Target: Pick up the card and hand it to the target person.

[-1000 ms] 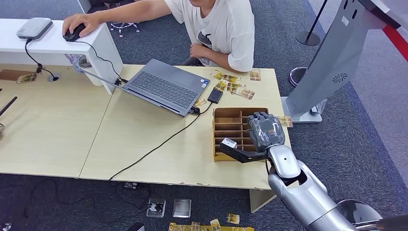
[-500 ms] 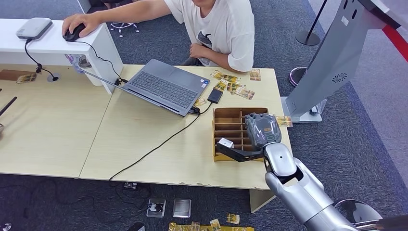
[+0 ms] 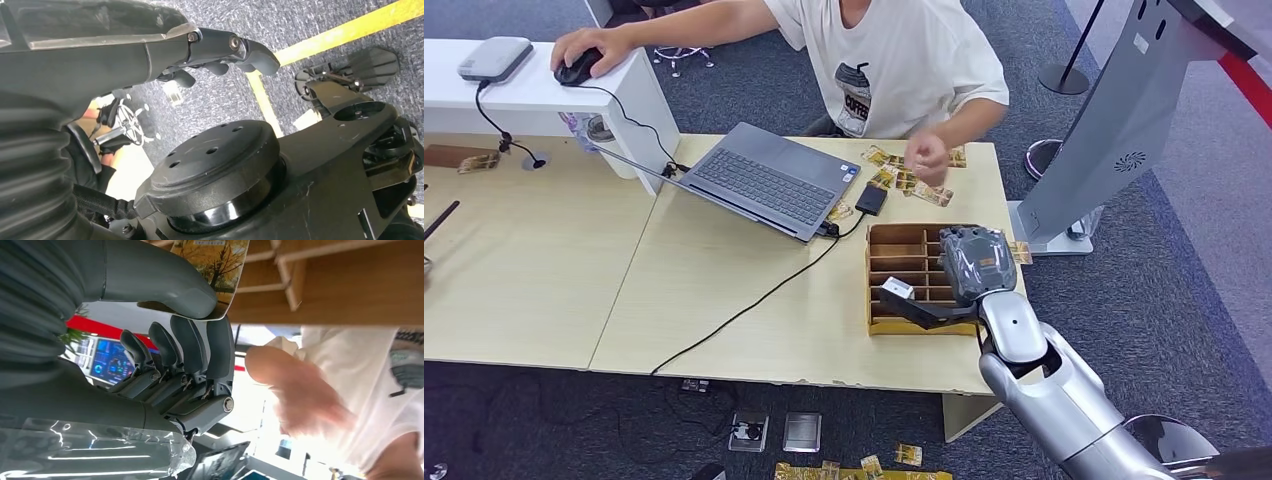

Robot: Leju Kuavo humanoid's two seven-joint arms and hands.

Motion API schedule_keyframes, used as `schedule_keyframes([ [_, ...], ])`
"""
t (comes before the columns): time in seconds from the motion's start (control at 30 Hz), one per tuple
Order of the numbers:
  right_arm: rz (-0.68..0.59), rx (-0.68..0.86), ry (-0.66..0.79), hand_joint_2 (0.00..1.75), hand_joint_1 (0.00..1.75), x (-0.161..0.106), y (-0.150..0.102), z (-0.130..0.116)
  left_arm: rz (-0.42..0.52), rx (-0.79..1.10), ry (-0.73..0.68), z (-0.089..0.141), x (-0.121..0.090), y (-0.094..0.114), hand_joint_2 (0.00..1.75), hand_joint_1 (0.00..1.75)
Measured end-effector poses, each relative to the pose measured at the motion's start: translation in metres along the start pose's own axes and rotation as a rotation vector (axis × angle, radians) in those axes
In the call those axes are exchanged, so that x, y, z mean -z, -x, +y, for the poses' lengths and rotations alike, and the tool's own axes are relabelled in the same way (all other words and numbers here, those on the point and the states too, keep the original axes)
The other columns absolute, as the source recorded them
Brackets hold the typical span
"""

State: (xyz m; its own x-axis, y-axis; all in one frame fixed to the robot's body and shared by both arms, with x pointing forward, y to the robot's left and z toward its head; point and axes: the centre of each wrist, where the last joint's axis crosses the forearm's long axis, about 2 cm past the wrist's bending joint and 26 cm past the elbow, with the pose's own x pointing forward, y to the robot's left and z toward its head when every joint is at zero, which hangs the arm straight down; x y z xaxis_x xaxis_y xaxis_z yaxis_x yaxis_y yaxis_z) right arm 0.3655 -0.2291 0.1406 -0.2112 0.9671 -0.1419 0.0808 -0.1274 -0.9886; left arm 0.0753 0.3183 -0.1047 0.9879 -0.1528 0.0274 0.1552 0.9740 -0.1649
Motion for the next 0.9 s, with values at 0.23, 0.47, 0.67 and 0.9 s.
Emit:
schedule_keyframes([
  [0.23, 0.053, 0.007, 0.085, 1.75, 1.5, 0.004, 0.019, -0.03, 0.005, 0.024, -0.004, 0.0, 0.0, 0.001, 1.75, 0.0],
  [0.47, 0.097, 0.007, 0.175, 1.75, 1.53, 0.003, 0.036, -0.058, 0.009, 0.045, -0.008, -0.001, 0.0, 0.001, 1.75, 0.0],
  [0.67, 0.119, 0.006, 0.219, 1.75, 1.51, 0.0, 0.047, -0.072, 0.012, 0.058, -0.01, -0.001, 0.0, 0.001, 1.75, 0.0],
  [0.9, 0.129, 0.004, 0.243, 1.75, 0.0, -0.003, 0.052, -0.079, 0.012, 0.071, -0.013, -0.001, 0.0, 0.001, 1.75, 0.0],
])
